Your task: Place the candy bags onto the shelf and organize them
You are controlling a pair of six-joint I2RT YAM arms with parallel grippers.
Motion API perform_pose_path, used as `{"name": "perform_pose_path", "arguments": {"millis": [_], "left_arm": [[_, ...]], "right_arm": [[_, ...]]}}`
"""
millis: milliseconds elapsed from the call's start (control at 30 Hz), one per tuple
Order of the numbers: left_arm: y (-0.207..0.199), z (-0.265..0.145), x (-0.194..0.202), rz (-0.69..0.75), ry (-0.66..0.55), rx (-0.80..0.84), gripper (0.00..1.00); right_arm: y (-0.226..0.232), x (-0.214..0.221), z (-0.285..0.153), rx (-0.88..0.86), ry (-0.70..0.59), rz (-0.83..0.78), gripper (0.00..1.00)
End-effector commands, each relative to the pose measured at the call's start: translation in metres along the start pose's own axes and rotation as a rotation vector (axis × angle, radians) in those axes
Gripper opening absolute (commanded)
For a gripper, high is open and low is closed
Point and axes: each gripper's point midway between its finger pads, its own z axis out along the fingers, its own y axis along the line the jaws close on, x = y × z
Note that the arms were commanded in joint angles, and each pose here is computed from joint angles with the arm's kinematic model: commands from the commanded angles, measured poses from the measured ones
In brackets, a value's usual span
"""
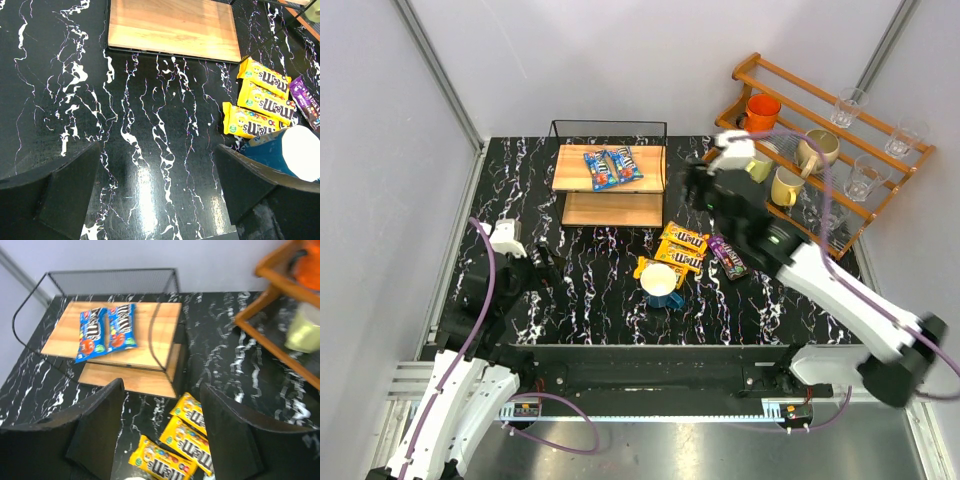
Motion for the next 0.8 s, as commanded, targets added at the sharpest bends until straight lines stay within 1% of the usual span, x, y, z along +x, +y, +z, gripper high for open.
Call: {"name": "perform_pose_path", "arguments": {"millis": [0, 33, 67, 100, 133, 200, 267, 300, 333, 367, 400, 433, 467, 500, 533, 567, 667, 733, 767], "left_arm": [[-0.011, -0.003, -0.022, 0.009, -0.074, 0.044, 0.99], [-0.011, -0.003, -0.022, 0.009, -0.073, 0.043, 0.99], [-0.011, -0.004, -0.022, 0.009, -0.076, 0.044, 0.99], [-0.011, -0.003, -0.022, 0.009, -0.074, 0.044, 0.99], [-0.011, -0.003, -0.022, 0.009, -0.074, 0.044, 0.99], [-0.011, -0.003, -0.021, 0.009, -0.072, 0.045, 0.99], [-0.011, -0.003, -0.021, 0.011, -0.072, 0.045, 0.99], [-0.011, -0.003, -0.021, 0.009, -0.070, 0.046, 0.99], [-0.011, -0.003, -0.021, 0.009, -0.072, 0.045, 0.99], [-0.011, -0.003, -0.021, 0.011, -0.070, 0.044, 0.99], [-0.011, -0.003, -0.021, 0.011, -0.069, 0.045, 0.99], [-0.011, -0.003, -0.021, 0.011, -0.068, 0.043, 0.99], [-0.011, -0.002, -0.021, 0.011, -0.068, 0.043, 0.99], [-0.011, -0.002, -0.020, 0.011, -0.067, 0.043, 0.99], [-0.011, -0.002, -0.020, 0.011, -0.065, 0.043, 0.99], [-0.011, -0.002, -0.020, 0.011, -0.065, 0.043, 0.99], [-0.014, -0.002, -0.018, 0.012, -0.053, 0.063, 0.99], [-0.014, -0.001, -0.018, 0.012, -0.051, 0.063, 0.99], [-0.015, -0.001, -0.018, 0.012, -0.051, 0.064, 0.99]], "right_arm": [[-0.064, 0.004, -0.049, 0.166, -0.061, 0.048, 0.71], [-0.080, 0.033, -0.052, 0.206, 0.000, 0.020, 0.71], [-0.092, 0.045, -0.055, 0.240, 0.030, 0.026, 0.71], [-0.111, 0.059, -0.052, 0.287, 0.084, 0.127, 0.70], [-0.130, 0.087, -0.054, 0.331, 0.196, 0.137, 0.70], [-0.142, 0.120, -0.046, 0.351, 0.314, 0.177, 0.71], [-0.155, 0.141, -0.042, 0.383, 0.367, 0.176, 0.72], [-0.156, 0.152, -0.038, 0.373, 0.409, 0.157, 0.73], [-0.160, 0.154, -0.033, 0.371, 0.420, 0.160, 0.75], [-0.162, 0.162, -0.027, 0.362, 0.460, 0.150, 0.78], [-0.156, 0.170, -0.024, 0.298, 0.506, 0.125, 0.80], [-0.158, 0.170, -0.018, 0.273, 0.521, 0.119, 0.82], [-0.157, 0.181, -0.012, 0.242, 0.570, 0.099, 0.83], [-0.147, 0.185, -0.010, 0.147, 0.611, 0.058, 0.84], [-0.145, 0.190, -0.009, 0.124, 0.640, 0.038, 0.86], [-0.147, 0.197, -0.007, 0.123, 0.664, 0.023, 0.86], [-0.163, 0.193, -0.001, 0.155, 0.615, 0.000, 0.88], [-0.167, 0.192, 0.004, 0.125, 0.570, 0.009, 0.89], [-0.173, 0.198, 0.004, 0.109, 0.577, 0.009, 0.89]]}}
